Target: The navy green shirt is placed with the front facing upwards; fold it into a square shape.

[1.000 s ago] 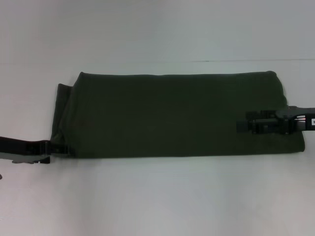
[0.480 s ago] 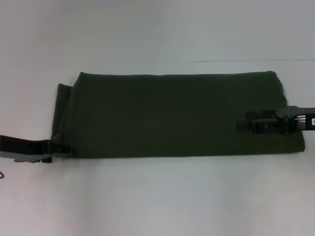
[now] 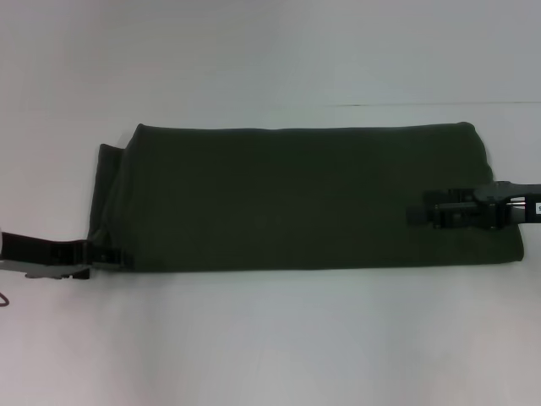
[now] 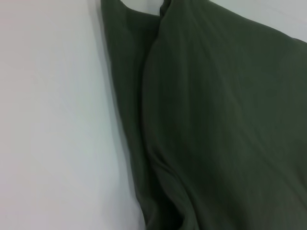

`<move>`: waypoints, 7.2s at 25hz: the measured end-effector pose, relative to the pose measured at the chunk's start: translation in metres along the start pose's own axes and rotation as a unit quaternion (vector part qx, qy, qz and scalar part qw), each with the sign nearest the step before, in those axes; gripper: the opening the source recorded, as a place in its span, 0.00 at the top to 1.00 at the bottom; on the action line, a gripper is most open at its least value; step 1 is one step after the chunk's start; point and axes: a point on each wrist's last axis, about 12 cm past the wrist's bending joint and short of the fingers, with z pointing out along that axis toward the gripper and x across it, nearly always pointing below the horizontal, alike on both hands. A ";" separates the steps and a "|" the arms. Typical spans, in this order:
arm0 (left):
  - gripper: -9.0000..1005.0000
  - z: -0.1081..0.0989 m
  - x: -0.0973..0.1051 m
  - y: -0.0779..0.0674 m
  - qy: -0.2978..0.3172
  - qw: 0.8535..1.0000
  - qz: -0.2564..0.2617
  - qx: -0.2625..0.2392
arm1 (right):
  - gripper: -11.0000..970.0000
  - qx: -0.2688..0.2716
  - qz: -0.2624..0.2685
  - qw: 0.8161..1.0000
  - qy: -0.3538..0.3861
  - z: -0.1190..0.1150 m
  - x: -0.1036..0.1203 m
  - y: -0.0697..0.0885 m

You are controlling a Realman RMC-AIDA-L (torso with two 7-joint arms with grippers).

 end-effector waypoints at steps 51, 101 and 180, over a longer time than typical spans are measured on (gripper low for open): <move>0.63 0.010 -0.024 -0.006 -0.051 0.998 0.016 -0.036 | 0.10 0.010 0.007 1.000 -0.012 -0.004 0.002 -0.003; 0.99 -0.079 0.072 0.094 -0.283 0.949 -0.137 -0.028 | 0.10 -0.002 0.019 0.999 -0.035 0.040 0.000 0.006; 0.31 -0.006 0.102 -0.025 -0.392 0.824 0.282 0.296 | 0.11 0.091 0.181 0.978 0.057 0.048 0.039 -0.018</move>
